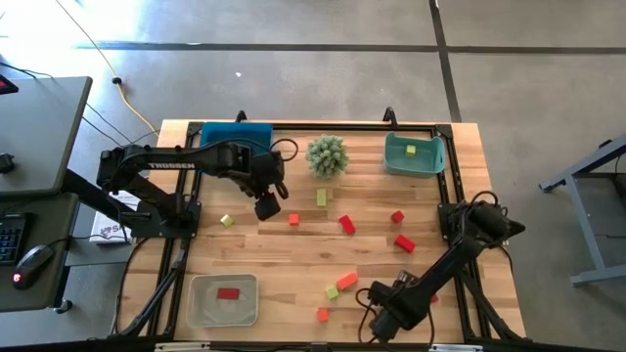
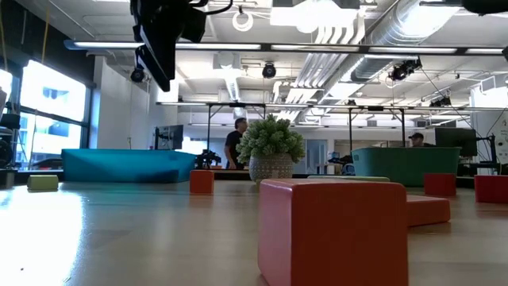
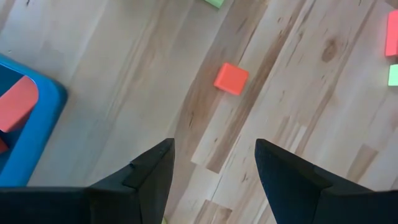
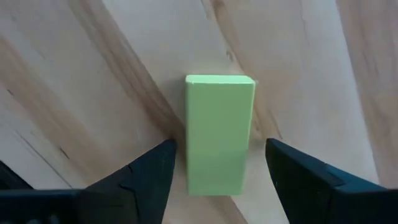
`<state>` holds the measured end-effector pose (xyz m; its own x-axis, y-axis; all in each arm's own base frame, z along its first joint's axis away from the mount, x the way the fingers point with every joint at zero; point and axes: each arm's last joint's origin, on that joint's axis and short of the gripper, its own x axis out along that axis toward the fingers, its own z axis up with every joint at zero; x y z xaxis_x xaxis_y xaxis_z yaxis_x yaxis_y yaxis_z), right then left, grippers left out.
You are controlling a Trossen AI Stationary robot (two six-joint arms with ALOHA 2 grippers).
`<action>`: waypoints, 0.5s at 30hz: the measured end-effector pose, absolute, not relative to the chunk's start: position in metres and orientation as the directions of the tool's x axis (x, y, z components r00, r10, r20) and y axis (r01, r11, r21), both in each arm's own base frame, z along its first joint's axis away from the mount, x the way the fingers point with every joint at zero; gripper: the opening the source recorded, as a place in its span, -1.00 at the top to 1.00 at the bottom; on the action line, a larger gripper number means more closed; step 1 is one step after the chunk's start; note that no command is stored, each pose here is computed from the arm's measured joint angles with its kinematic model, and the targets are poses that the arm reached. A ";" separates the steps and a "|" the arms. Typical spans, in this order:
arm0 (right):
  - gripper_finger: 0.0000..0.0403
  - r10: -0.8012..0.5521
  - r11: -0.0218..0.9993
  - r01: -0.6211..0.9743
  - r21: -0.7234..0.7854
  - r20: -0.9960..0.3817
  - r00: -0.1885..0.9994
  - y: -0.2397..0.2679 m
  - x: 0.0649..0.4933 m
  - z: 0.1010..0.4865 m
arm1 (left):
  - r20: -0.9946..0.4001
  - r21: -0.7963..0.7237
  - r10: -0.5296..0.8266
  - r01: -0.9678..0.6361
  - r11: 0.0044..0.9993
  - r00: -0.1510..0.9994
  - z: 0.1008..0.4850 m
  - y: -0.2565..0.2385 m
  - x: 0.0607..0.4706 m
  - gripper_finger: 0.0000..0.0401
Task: Sort & place blocks by color
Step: Put the light green block into the green bin
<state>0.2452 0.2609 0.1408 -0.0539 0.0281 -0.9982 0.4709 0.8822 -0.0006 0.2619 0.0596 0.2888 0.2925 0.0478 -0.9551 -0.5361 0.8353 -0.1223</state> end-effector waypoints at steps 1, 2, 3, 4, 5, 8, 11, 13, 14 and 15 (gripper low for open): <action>-0.15 0.037 0.881 0.473 0.003 -0.997 -0.063 0.261 0.246 0.139 | -0.955 -0.122 0.047 -0.535 0.836 0.293 0.289 0.059 0.262 -0.06; -0.11 0.045 0.879 0.476 0.008 -0.997 -0.067 0.261 0.247 0.139 | -0.955 -0.122 0.047 -0.534 0.837 0.292 0.289 0.059 0.262 -0.06; -0.05 0.050 0.878 0.479 0.011 -0.996 -0.069 0.261 0.248 0.137 | -0.955 -0.122 0.046 -0.532 0.838 0.292 0.289 0.058 0.262 -0.06; 0.02 0.057 0.874 0.485 0.016 -0.996 -0.070 0.261 0.249 0.137 | -0.955 -0.121 0.046 -0.527 0.841 0.292 0.289 0.058 0.262 -0.06; 0.10 0.062 0.869 0.494 0.019 -0.996 -0.071 0.260 0.250 0.137 | -0.955 -0.119 0.046 -0.521 0.846 0.292 0.289 0.058 0.262 -0.06; 0.37 0.082 0.850 0.525 0.028 -0.993 -0.081 0.257 0.255 0.137 | -0.955 -0.113 0.046 -0.503 0.857 0.292 0.289 0.058 0.262 -0.06; 0.53 0.099 0.837 0.547 0.032 -0.991 -0.093 0.252 0.260 0.136 | -0.955 -0.106 0.046 -0.483 0.869 0.292 0.289 0.058 0.262 -0.06; 0.53 0.114 0.826 0.562 0.037 -0.988 -0.103 0.248 0.263 0.136 | -0.955 -0.100 0.046 -0.465 0.880 0.292 0.289 0.058 0.262 -0.06; 0.53 0.120 0.821 0.570 0.038 -0.987 -0.108 0.246 0.265 0.136 | -0.956 -0.096 0.046 -0.455 0.885 0.291 0.289 0.058 0.262 -0.06; 0.53 0.127 0.816 0.577 0.039 -0.986 -0.112 0.244 0.267 0.136 | -0.956 -0.092 0.046 -0.443 0.892 0.291 0.289 0.058 0.262 -0.06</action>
<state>0.2669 0.2442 0.1358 -0.1122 0.1270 -0.9855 0.5770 0.8158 0.0395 0.2622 0.0583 0.2886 0.2913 0.0460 -0.9555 -0.4430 0.8918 -0.0921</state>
